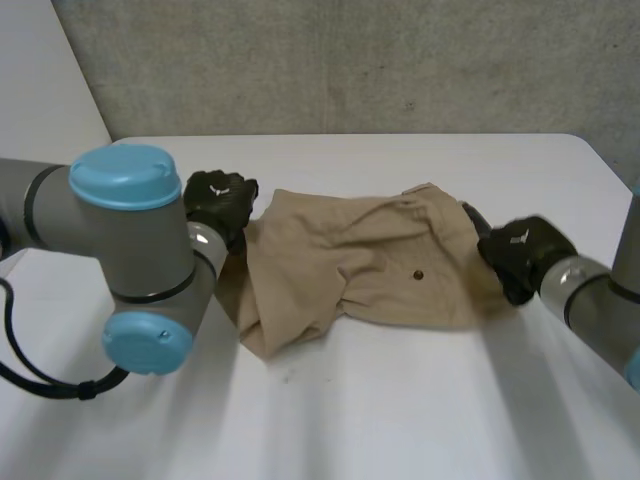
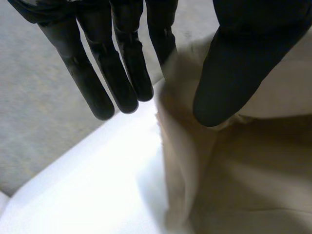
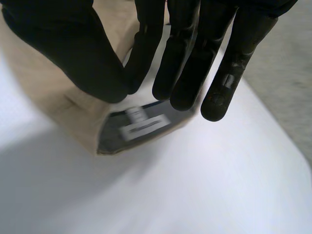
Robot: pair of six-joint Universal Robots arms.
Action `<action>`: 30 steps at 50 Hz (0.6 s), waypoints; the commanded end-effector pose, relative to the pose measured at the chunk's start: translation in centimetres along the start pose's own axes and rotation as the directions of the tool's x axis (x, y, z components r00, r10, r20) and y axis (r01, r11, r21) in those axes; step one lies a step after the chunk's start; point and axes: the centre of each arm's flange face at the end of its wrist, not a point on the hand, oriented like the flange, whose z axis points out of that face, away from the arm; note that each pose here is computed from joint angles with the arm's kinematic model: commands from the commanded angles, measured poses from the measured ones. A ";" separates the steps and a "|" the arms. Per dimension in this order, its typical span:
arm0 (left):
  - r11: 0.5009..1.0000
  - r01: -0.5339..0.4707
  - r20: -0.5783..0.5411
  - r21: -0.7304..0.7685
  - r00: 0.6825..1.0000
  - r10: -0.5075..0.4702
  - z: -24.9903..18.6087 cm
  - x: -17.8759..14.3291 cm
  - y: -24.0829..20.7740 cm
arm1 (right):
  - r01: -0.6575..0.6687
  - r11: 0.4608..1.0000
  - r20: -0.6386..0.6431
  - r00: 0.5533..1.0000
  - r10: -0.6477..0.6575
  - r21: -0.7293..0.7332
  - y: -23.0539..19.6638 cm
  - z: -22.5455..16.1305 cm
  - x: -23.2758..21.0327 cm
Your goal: Fold the shorts.
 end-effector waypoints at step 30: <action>0.936 0.351 0.022 -0.013 0.936 -0.350 -4.5 -1.7 -3.1 | -0.019 0.922 -0.003 1.000 0.022 0.387 -9.9 3.4 3.7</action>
